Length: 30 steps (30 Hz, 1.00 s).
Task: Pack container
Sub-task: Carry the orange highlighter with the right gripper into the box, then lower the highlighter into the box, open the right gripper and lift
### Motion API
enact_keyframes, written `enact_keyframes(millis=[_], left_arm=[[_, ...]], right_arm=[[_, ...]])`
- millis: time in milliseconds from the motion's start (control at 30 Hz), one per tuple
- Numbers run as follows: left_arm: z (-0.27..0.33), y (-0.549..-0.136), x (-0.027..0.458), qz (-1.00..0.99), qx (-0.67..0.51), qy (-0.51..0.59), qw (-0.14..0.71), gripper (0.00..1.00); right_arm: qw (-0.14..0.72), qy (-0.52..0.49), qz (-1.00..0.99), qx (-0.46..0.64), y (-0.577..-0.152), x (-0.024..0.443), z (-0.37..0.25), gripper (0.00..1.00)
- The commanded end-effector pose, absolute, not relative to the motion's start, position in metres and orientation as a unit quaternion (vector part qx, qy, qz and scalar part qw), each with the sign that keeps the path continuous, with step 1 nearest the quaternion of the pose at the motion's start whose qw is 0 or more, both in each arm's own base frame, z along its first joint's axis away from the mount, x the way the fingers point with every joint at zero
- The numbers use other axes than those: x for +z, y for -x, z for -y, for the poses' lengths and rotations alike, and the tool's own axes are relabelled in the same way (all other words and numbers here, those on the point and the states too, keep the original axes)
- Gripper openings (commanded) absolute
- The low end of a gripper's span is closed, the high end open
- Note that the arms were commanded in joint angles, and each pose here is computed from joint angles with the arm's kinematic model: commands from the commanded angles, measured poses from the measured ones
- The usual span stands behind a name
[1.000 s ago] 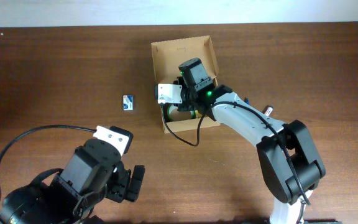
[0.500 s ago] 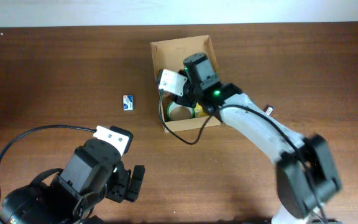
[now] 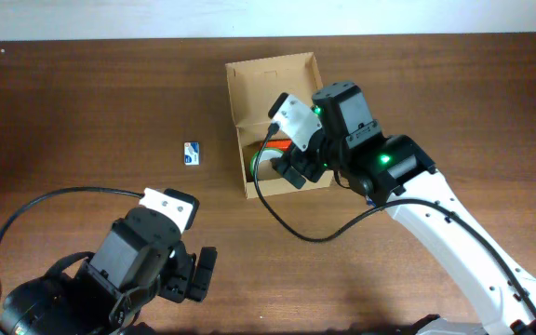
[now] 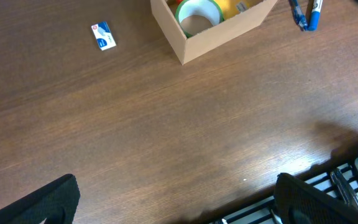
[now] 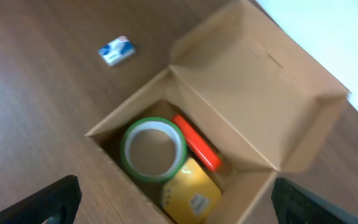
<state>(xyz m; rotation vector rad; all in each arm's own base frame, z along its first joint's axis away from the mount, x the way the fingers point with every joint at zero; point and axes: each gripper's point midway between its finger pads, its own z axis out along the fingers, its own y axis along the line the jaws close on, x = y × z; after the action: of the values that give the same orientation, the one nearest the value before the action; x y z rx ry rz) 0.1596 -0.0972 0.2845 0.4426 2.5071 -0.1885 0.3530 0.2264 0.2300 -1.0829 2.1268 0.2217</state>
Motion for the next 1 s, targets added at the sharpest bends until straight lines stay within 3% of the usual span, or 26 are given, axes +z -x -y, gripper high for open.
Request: enact_keyframes(millis=[0,133,300,400,467,633,967], left_arm=[[0.097,-0.159,0.285,-0.938,-0.071,-0.17,0.292,1.0],[0.097,-0.159,0.285,-0.938,-0.071,-0.17,0.292,1.0],[0.097,-0.159,0.285,-0.938,-0.071,-0.17,0.292,1.0],[0.097,-0.159,0.285,-0.938,-0.071,-0.17,0.292,1.0],[0.097,-0.159,0.285,-0.938,-0.071,-0.17,0.292,1.0],[0.097,-0.159,0.285,-0.938,-0.071,-0.17,0.292,1.0],[0.097,-0.159,0.285,-0.938,-0.071,-0.17,0.292,0.99]], right_arm=[[0.362,0.261,-0.891,0.089,-0.378,0.23,-0.191,0.99],[0.323,0.142,-0.929,0.111,-0.397,0.206,-0.158,0.99],[0.269,0.13,-0.947,0.114,-0.403,0.165,-0.151,1.0],[0.24,0.13,-0.956,0.109,-0.402,0.144,-0.151,0.85],[0.223,0.128,-0.961,0.103,-0.402,0.13,-0.15,0.8],[0.193,0.119,-0.969,0.099,-0.402,0.107,-0.149,0.52],[0.187,0.114,-0.973,0.071,-0.405,0.096,-0.14,0.48]])
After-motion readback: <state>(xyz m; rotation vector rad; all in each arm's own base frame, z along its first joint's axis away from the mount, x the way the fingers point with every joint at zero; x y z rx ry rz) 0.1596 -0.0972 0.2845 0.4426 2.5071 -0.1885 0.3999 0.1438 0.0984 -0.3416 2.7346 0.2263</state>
